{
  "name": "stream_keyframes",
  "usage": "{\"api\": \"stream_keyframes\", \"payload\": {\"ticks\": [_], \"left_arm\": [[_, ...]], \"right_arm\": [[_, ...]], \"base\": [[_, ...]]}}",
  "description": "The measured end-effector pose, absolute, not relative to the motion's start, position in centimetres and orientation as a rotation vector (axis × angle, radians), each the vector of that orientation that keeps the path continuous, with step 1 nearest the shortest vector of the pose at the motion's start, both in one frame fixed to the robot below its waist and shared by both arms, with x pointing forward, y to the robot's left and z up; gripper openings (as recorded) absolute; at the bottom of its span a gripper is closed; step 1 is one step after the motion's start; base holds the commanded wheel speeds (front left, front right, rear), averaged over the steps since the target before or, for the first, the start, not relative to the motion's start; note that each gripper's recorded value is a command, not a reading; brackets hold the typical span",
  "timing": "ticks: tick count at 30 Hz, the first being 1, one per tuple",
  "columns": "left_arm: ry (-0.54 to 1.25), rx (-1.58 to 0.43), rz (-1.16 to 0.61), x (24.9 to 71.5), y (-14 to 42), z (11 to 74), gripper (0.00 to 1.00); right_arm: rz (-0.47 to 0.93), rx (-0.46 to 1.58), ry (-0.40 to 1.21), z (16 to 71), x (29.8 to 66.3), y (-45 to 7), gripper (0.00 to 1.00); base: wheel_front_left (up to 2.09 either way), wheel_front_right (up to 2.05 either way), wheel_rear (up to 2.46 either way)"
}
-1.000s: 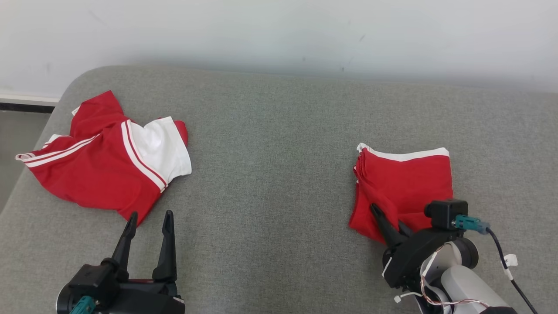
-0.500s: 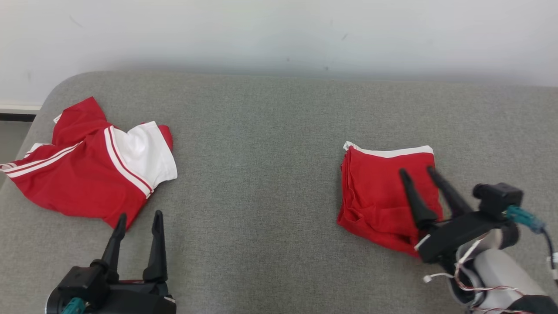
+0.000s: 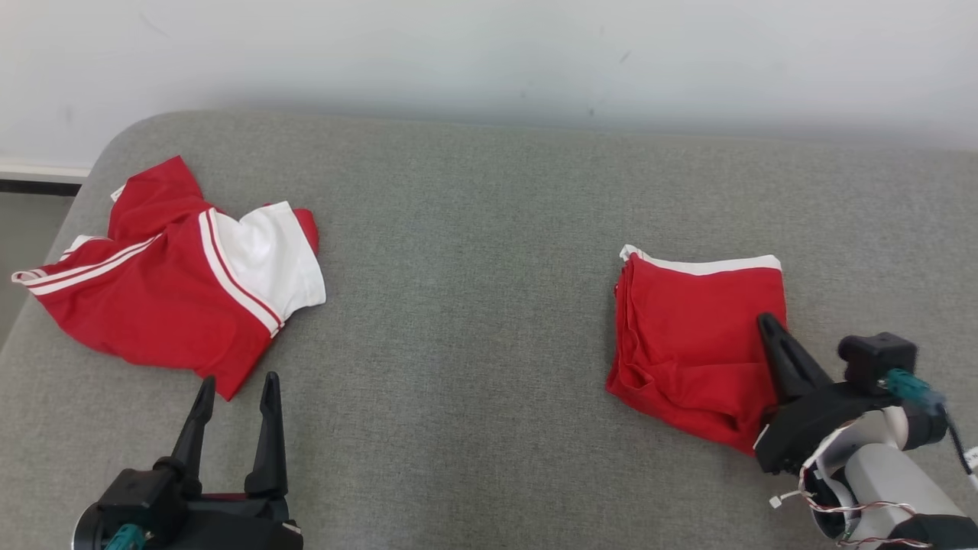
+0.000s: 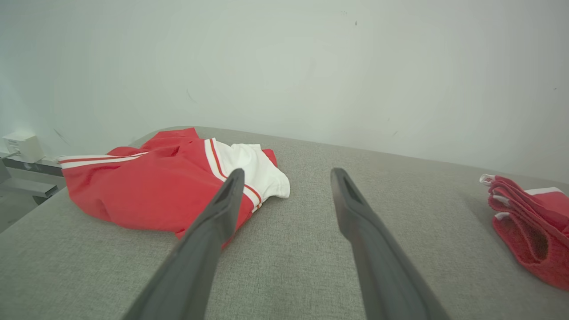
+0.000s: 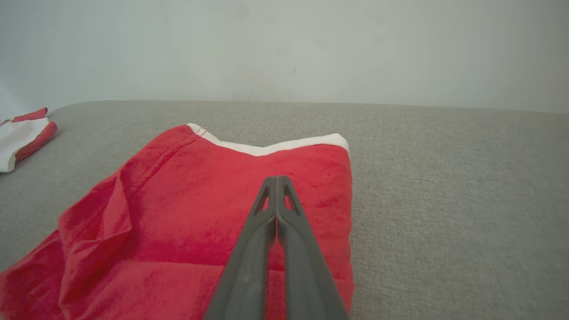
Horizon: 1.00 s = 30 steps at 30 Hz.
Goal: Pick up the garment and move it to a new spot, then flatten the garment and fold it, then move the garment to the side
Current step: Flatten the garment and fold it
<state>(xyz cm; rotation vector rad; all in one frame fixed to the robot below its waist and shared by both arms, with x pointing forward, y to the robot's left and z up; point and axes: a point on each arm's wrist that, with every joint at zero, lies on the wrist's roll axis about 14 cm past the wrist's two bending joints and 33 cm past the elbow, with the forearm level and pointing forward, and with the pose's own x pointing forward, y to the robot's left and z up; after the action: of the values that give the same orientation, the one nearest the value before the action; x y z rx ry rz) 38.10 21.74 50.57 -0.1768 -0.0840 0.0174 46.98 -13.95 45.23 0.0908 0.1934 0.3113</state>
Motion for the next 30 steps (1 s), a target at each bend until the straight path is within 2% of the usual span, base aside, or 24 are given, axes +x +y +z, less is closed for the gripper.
{"api": "stream_keyframes", "payload": {"ticks": [9,19,24,30], "left_arm": [[-0.069,-0.167,0.027,37.8,22.1,50.2,1.0],[-0.065,-0.167,0.038,37.5,22.4,50.0,1.0],[-0.064,-0.168,0.025,37.8,22.1,50.0,1.0],[-0.07,-0.165,-0.001,38.4,21.3,50.2,1.0]], "right_arm": [[0.432,0.049,0.261,42.4,46.0,-8.4,0.0],[0.52,0.173,0.226,43.6,44.2,-2.3,0.0],[0.491,0.196,0.152,45.7,44.8,-3.1,0.0],[0.402,0.193,0.03,49.0,45.7,-6.9,0.0]], "base": [[0.0,0.0,0.0],[0.0,0.0,0.0],[0.0,0.0,0.0],[0.0,0.0,0.0]]}}
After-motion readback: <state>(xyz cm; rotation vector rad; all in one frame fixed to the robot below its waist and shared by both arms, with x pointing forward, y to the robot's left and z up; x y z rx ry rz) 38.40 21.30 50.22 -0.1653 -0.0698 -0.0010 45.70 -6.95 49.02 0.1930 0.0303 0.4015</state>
